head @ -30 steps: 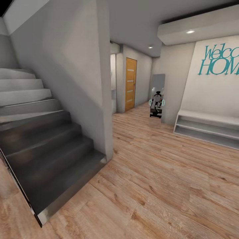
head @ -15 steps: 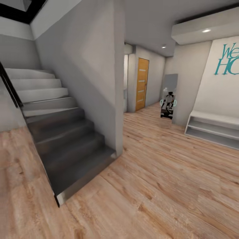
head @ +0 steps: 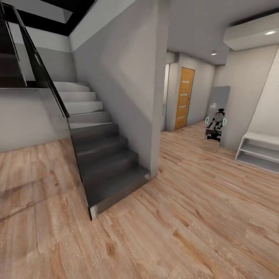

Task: In the kitchen, take the Vidalia onion out of the sink, dice it on the chopping board with the paring knife, put the diced onion into the bowl on the countertop, then place both the paring knife and the chopping board into the sink.

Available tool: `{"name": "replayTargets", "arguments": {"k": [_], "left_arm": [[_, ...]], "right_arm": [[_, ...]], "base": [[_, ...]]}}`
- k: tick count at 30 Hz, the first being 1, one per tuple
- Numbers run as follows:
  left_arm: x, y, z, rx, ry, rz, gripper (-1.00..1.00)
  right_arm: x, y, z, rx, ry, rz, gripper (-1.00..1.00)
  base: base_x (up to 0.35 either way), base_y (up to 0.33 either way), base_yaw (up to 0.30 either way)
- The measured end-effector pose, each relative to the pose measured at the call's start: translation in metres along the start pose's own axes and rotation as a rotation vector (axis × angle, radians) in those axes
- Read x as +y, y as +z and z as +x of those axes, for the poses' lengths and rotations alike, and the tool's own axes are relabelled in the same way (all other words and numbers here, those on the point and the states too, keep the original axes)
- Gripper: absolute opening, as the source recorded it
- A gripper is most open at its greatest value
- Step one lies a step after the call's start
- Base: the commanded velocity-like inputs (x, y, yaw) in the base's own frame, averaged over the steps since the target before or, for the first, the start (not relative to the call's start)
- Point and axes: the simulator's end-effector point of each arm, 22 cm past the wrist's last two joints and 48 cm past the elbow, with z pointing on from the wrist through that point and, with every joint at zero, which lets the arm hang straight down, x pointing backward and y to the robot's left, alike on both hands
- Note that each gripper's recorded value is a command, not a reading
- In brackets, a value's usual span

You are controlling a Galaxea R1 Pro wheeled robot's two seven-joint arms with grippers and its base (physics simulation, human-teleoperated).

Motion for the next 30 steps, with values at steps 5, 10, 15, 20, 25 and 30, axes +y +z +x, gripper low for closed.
{"name": "replayTargets", "arguments": {"k": [5,10,15,20,25,30], "left_arm": [[0.0,0.0,0.0,0.0,0.0,0.0,1.0],[0.0,0.0,0.0,0.0,0.001,0.001,1.0],[-0.001,0.0,0.0,0.001,0.0,0.002,1.0],[-0.001,-0.001,0.001,0.002,-0.001,0.002,1.0],[-0.001,-0.002,0.01,0.02,-0.004,0.0,1.0],[-0.001,-0.002,0.012,0.025,-0.004,0.0,1.0]], "right_arm": [[0.0,0.0,0.0,-0.001,0.0,0.0,1.0],[0.001,0.0,0.0,-0.001,0.001,-0.001,1.0],[0.001,0.0,0.0,-0.001,0.001,-0.001,1.0],[0.002,0.0,0.0,-0.001,0.001,-0.002,1.0],[0.002,0.0,0.0,-0.001,0.001,-0.002,1.0],[0.001,0.0,0.0,-0.001,0.001,-0.002,1.0]], "base": [[-0.114,0.0,0.282],[-0.019,0.0,0.286],[-0.002,0.0,0.289],[0.0,0.002,0.289],[0.0,0.132,0.289],[0.0,0.266,0.289]]}}
